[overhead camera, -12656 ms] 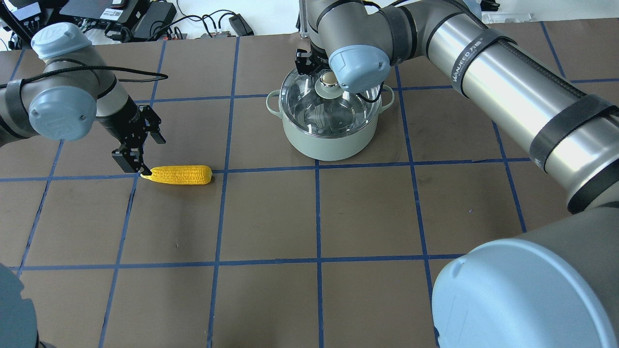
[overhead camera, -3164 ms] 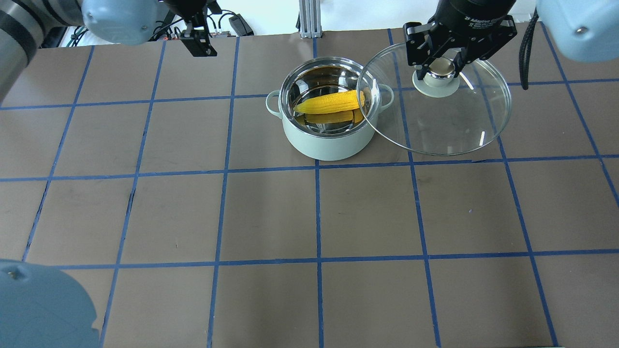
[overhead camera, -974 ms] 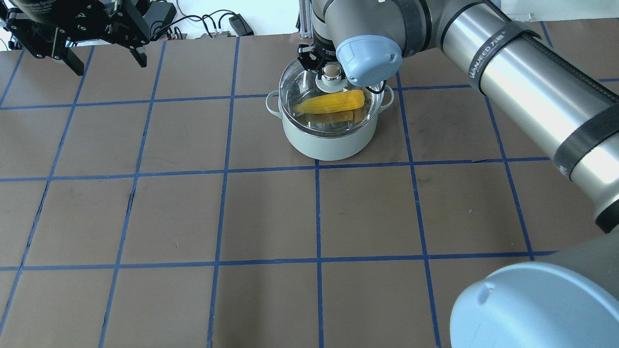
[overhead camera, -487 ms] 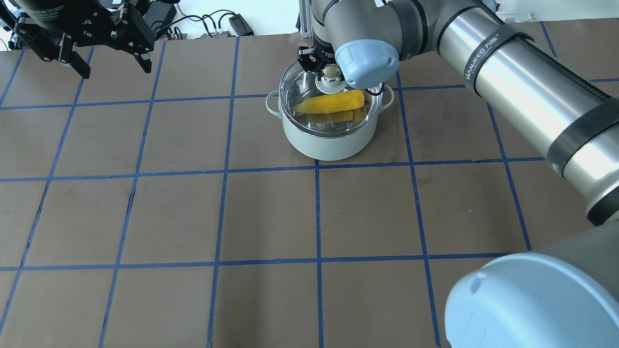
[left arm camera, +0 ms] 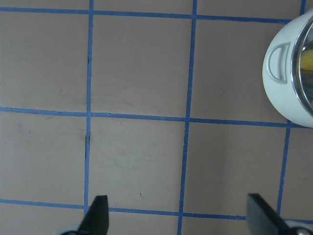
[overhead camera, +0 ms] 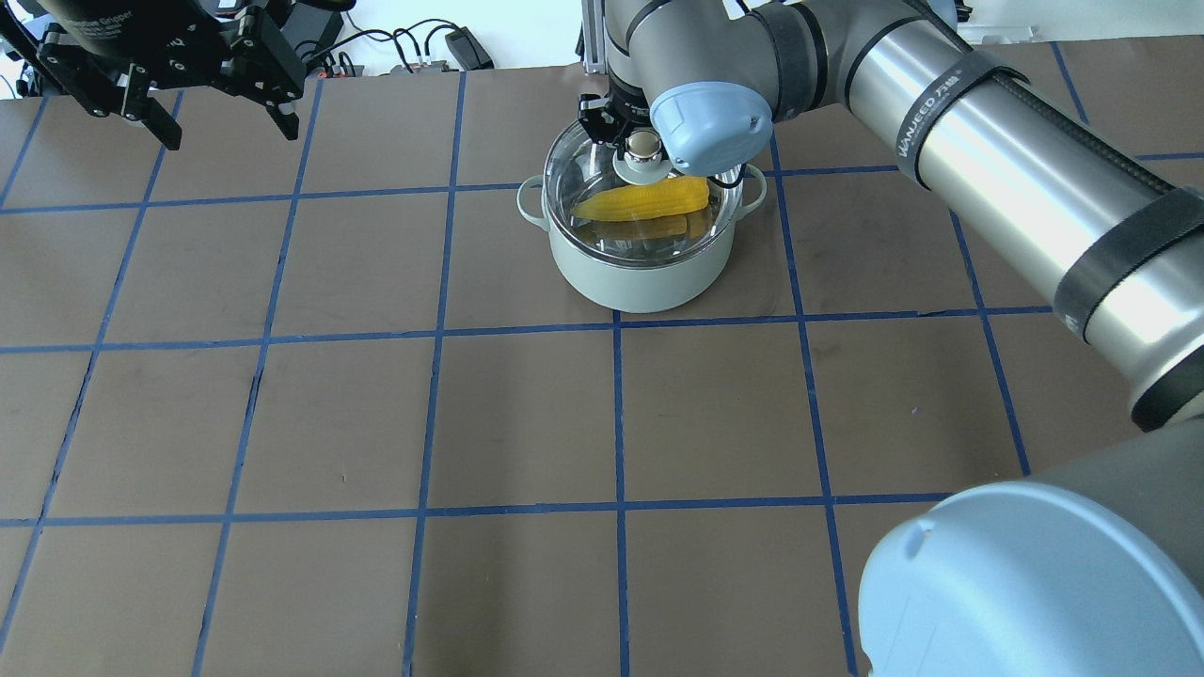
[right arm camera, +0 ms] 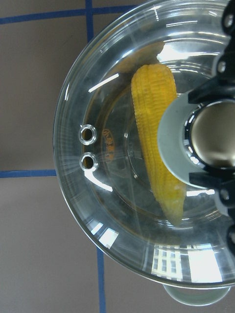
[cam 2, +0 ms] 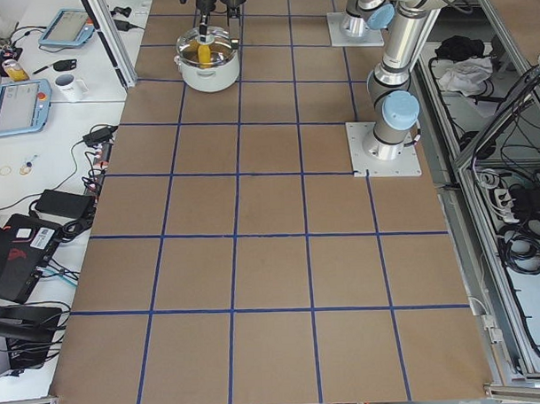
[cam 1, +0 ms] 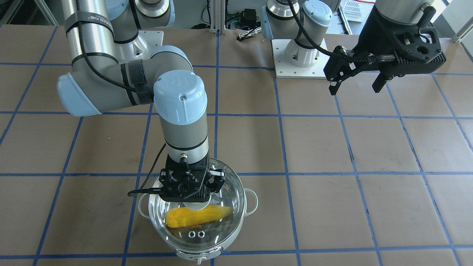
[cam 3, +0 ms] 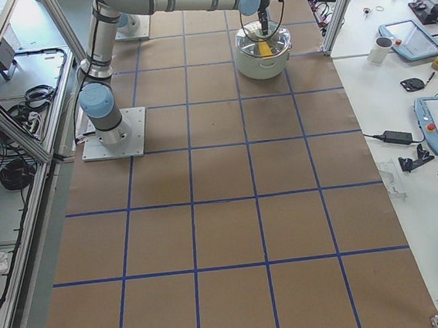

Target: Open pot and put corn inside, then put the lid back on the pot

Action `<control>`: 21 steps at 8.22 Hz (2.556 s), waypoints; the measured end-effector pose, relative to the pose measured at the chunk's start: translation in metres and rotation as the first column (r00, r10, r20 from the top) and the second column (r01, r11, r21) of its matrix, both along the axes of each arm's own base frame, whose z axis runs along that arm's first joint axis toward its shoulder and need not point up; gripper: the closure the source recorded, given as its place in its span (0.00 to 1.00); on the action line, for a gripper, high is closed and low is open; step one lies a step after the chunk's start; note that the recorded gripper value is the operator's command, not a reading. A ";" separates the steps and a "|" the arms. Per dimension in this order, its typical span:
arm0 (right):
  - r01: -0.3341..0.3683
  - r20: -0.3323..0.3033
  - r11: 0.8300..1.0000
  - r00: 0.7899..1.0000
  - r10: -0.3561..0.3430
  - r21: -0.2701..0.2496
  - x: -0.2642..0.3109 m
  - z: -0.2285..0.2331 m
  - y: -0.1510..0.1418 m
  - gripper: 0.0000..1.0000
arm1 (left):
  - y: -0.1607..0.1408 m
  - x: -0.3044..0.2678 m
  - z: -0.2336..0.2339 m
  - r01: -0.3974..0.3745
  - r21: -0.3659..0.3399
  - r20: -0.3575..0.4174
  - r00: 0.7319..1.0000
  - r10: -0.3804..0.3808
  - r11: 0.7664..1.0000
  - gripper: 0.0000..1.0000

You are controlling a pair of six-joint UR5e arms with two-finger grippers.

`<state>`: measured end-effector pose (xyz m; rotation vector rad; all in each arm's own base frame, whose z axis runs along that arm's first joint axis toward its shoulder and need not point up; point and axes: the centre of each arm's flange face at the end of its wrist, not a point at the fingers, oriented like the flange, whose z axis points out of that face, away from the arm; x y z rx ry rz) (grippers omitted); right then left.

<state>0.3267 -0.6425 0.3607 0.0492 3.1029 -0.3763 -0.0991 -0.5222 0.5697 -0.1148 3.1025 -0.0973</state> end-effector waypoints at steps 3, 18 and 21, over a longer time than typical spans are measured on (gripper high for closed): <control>0.001 0.003 1.000 1.000 -0.001 0.001 0.001 -0.005 -0.002 0.93 | -0.002 0.000 -0.002 -0.008 -0.002 0.000 1.000 0.008 1.000 0.00; -0.006 -0.001 1.000 1.000 0.006 0.009 0.001 -0.015 -0.002 0.91 | -0.010 -0.007 -0.030 -0.005 0.017 -0.068 0.998 0.006 1.000 0.00; 0.000 -0.001 1.000 1.000 0.000 0.014 0.001 -0.018 -0.002 0.15 | -0.008 -0.007 -0.026 -0.009 0.011 -0.069 0.998 0.009 1.000 0.00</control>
